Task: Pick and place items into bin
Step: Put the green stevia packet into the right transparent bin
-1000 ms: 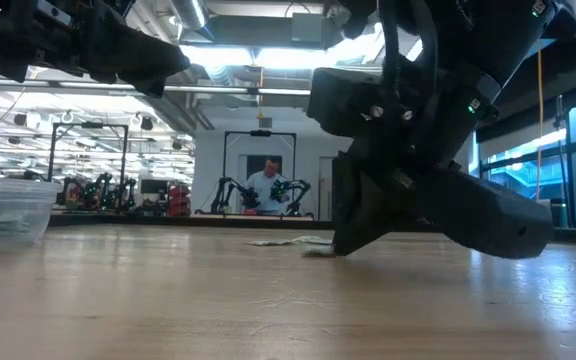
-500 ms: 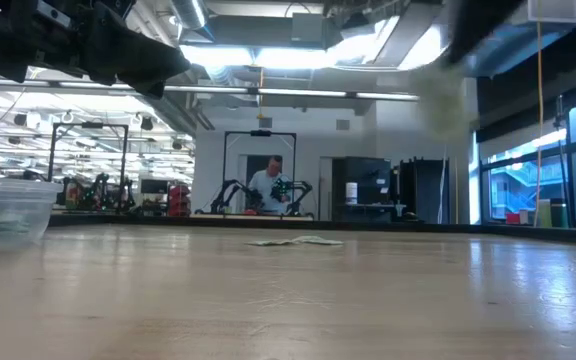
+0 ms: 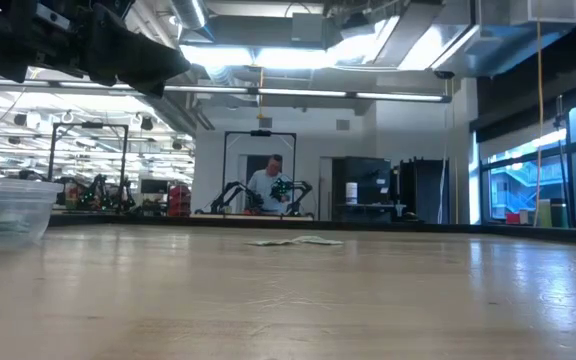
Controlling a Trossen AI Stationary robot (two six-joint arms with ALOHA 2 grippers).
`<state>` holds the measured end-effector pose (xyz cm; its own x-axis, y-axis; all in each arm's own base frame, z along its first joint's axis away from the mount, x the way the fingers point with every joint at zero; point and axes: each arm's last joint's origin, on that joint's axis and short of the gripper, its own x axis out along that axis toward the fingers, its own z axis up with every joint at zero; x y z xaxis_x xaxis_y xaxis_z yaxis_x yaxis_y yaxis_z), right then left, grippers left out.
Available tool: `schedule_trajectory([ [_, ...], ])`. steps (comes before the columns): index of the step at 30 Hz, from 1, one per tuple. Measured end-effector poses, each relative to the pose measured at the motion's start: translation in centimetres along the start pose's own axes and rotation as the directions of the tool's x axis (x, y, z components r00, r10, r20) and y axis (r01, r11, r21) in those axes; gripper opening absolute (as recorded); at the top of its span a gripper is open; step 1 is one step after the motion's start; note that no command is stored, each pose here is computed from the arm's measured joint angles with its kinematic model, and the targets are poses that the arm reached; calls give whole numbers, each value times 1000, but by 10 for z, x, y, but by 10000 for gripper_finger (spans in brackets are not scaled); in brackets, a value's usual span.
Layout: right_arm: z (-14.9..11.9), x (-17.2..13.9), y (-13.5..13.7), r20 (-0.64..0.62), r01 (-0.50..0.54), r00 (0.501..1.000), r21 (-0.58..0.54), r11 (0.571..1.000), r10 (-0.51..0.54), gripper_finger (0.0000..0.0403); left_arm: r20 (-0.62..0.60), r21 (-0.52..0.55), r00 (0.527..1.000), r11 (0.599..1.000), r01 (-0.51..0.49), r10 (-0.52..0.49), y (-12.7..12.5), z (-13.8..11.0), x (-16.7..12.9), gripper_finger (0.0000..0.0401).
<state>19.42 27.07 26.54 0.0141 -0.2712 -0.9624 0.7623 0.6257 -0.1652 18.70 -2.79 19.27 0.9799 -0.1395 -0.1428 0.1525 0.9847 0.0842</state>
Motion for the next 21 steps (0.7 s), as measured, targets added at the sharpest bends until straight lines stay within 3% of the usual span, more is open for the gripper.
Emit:
schedule_trajectory([
  [5,-27,24,-10,3,66,998,60,996,-66,0,0,0,1000,1000,0,0,0,0,0,88],
  [11,-37,54,-13,-15,86,996,42,995,-85,0,0,0,1000,1000,0,0,0,0,0,88],
  [21,-43,84,-7,-58,5,998,0,1000,-5,5,5,-1,1000,1000,-1,1,0,1,0,88],
])
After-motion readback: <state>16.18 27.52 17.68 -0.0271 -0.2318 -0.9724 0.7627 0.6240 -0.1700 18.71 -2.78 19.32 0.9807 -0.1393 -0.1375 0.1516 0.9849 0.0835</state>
